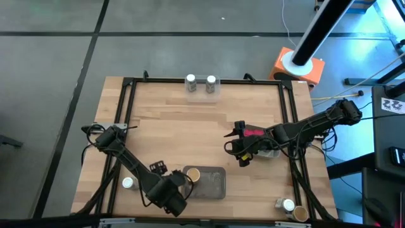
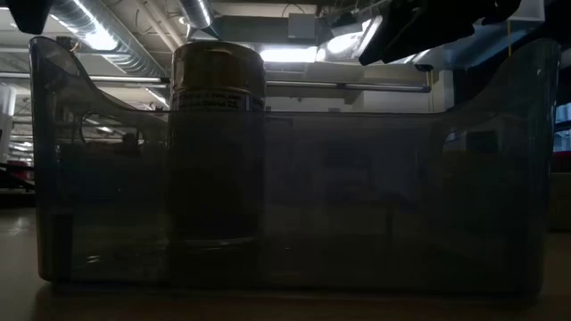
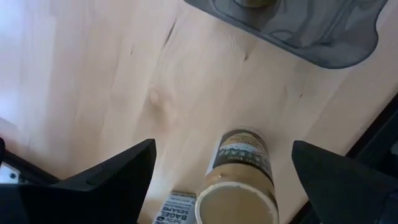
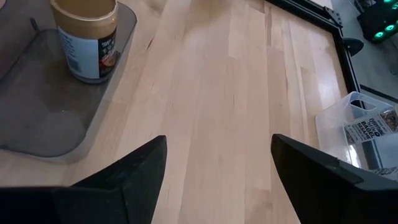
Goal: Sort spices by type
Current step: Put the gold seasoning bottle into the black bin
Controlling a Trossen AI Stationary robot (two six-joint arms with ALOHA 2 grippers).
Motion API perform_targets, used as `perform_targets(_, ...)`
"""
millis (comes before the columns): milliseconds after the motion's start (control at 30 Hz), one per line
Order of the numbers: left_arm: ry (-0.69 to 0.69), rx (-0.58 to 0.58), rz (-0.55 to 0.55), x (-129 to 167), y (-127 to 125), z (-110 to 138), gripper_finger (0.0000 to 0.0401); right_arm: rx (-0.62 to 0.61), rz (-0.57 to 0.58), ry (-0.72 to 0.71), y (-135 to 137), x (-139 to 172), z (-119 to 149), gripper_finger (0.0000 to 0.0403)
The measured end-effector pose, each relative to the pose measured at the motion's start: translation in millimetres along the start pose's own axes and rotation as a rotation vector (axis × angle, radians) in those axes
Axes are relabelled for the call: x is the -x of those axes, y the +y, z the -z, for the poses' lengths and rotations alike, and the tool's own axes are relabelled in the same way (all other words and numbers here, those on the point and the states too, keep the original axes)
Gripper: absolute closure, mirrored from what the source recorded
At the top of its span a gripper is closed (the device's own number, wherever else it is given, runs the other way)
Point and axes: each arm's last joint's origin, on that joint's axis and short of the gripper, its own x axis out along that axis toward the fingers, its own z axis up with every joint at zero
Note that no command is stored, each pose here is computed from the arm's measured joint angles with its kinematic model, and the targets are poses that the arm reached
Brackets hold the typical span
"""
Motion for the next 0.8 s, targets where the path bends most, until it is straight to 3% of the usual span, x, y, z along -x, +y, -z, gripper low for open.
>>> perform_targets(233, 0.023, -0.012, 0.017, 2, -5, 11, 0.0042, -0.013, -0.063, 0.011, 3, -3, 1, 0.0114)
perform_targets(567, 0.024, 0.122, 0.038, 11, -15, 41, 0.0042, -0.017, -0.074, 0.042, 6, -9, 4, 0.0114)
perform_targets(800, 0.036, 0.18, -0.019, -2, -18, 57, 0.0042, -0.015, -0.075, 0.046, 6, -9, 5, 0.0114)
